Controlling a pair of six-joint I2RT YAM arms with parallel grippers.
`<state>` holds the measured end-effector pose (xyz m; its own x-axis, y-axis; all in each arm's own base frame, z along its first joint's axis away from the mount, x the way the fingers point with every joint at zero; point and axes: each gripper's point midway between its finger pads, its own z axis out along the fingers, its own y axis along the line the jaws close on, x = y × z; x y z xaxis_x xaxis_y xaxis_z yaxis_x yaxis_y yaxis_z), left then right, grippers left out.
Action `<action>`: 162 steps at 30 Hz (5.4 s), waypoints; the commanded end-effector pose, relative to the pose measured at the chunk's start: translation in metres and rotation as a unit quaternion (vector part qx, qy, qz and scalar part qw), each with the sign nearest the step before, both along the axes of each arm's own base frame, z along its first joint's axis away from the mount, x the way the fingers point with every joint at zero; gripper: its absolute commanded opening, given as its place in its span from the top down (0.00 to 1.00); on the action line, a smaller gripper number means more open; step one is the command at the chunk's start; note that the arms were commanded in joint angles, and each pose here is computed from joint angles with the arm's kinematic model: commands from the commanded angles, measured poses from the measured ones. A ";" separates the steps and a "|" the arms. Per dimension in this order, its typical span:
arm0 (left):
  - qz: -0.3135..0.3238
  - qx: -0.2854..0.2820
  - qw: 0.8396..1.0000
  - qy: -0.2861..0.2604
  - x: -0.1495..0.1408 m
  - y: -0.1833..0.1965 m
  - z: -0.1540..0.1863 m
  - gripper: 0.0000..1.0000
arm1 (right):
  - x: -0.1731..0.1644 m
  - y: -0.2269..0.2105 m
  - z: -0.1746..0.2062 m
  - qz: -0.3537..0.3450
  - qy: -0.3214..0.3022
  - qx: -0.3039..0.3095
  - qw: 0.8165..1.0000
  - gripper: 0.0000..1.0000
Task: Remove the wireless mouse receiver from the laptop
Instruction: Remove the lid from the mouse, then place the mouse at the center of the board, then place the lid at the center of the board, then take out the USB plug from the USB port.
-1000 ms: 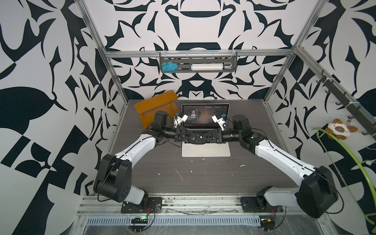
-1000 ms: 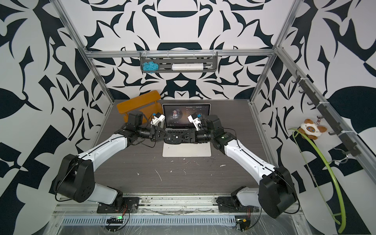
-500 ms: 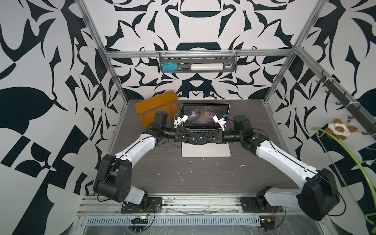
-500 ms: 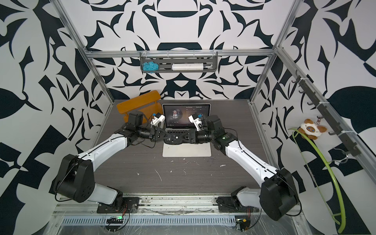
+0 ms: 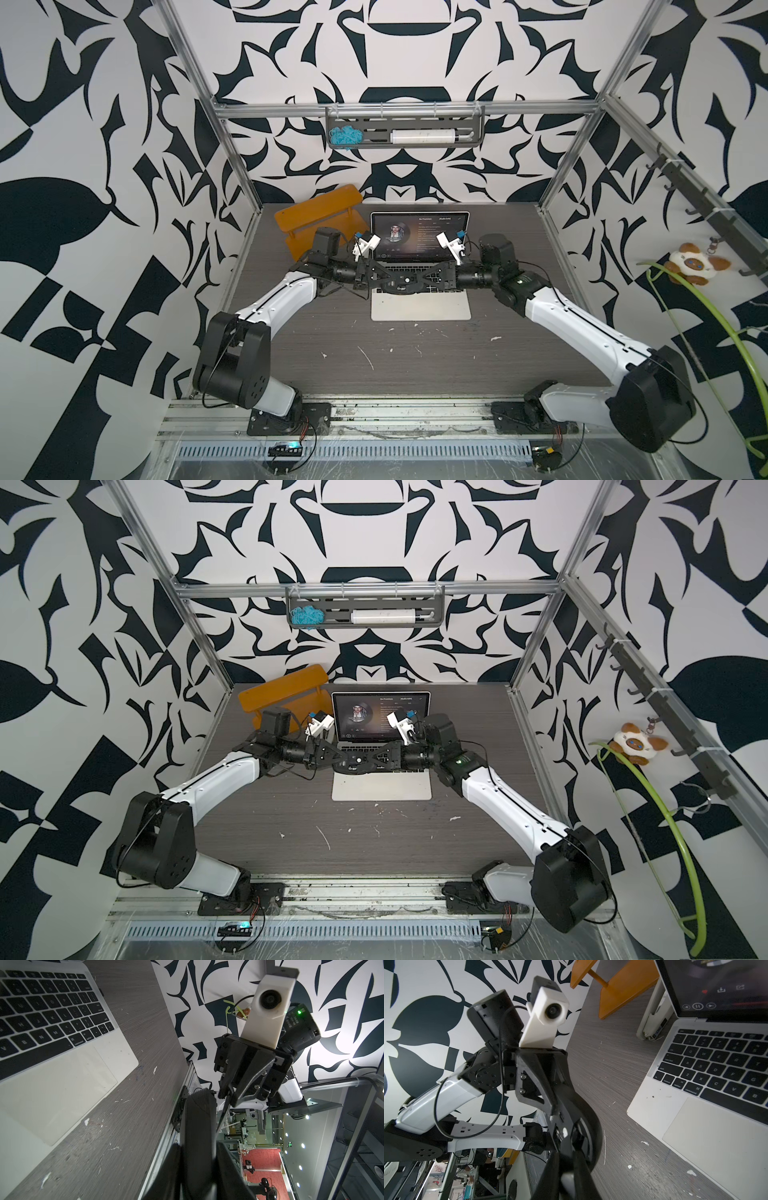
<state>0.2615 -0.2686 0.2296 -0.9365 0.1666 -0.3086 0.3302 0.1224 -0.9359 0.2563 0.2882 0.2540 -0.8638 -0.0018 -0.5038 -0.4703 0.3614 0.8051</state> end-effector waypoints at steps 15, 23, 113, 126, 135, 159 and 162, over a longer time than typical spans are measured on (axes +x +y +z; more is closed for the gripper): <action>0.046 0.035 0.998 0.026 0.029 0.013 -0.045 1.00 | 0.018 -0.044 0.002 -0.113 -0.101 -0.124 0.981 1.00; 0.063 0.069 0.994 0.056 0.005 -0.001 -0.106 1.00 | 0.067 -0.157 -0.102 -0.294 -0.068 -0.462 0.834 1.00; 0.125 0.445 0.877 -0.131 0.087 0.049 -0.177 0.42 | 0.134 -0.170 -0.138 -0.008 -0.347 -0.466 0.814 0.32; 0.096 0.462 0.872 -0.125 0.110 0.048 -0.197 0.53 | 0.152 -0.170 -0.154 0.098 -0.394 -0.448 0.796 0.36; 0.089 0.493 0.859 -0.106 0.114 0.061 -0.214 0.57 | 0.164 -0.178 -0.158 0.146 -0.429 -0.425 0.784 0.37; 0.053 0.488 0.867 -0.083 0.111 0.058 -0.229 0.55 | 0.180 -0.197 -0.228 0.313 -0.386 -0.440 0.748 0.50; 0.054 0.489 0.867 -0.084 0.111 0.059 -0.228 0.55 | 0.174 -0.192 -0.238 0.337 -0.378 -0.439 0.742 0.49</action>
